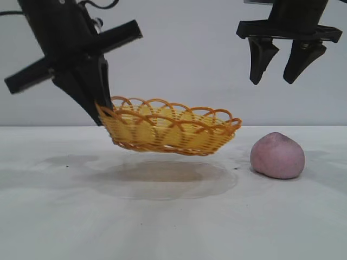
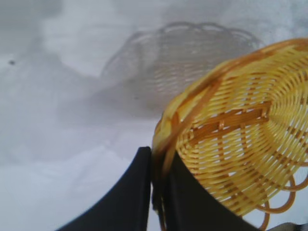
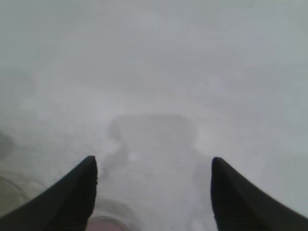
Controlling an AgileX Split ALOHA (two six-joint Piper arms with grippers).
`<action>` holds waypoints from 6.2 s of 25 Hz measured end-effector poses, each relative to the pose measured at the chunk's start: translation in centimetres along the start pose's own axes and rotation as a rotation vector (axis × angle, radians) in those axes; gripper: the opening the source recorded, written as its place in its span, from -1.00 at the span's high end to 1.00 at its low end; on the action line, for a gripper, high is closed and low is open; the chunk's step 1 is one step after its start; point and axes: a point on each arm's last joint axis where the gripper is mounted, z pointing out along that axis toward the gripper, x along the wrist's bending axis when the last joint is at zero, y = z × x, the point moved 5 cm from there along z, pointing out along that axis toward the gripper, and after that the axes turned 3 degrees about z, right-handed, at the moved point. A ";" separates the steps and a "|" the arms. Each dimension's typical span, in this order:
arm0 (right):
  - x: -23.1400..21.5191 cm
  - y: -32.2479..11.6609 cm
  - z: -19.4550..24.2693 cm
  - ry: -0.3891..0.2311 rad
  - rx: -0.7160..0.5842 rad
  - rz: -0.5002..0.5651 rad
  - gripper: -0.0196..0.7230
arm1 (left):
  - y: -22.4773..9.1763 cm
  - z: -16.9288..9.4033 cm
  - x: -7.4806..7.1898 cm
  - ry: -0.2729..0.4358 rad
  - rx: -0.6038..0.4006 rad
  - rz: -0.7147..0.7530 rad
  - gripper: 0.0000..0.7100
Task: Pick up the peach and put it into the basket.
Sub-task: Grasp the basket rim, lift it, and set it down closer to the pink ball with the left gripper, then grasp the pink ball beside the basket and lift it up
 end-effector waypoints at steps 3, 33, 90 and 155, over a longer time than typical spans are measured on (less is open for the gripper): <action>0.0 0.0 0.0 0.000 0.001 0.000 -0.34 | 0.5 1.0 0.3 -0.009 -0.022 -0.032 1.00; 0.0 -0.1 0.0 0.000 0.008 0.000 -0.34 | 2.4 -0.5 1.7 0.112 -0.042 0.187 -0.45; -0.1 -0.5 0.0 -0.006 0.036 -0.008 -0.34 | -21.3 -22.7 9.6 0.400 -0.457 0.333 -0.45; 3.6 -7.6 4.5 0.040 0.485 -0.048 0.95 | -28.0 -22.5 10.8 0.395 -0.856 0.441 -0.45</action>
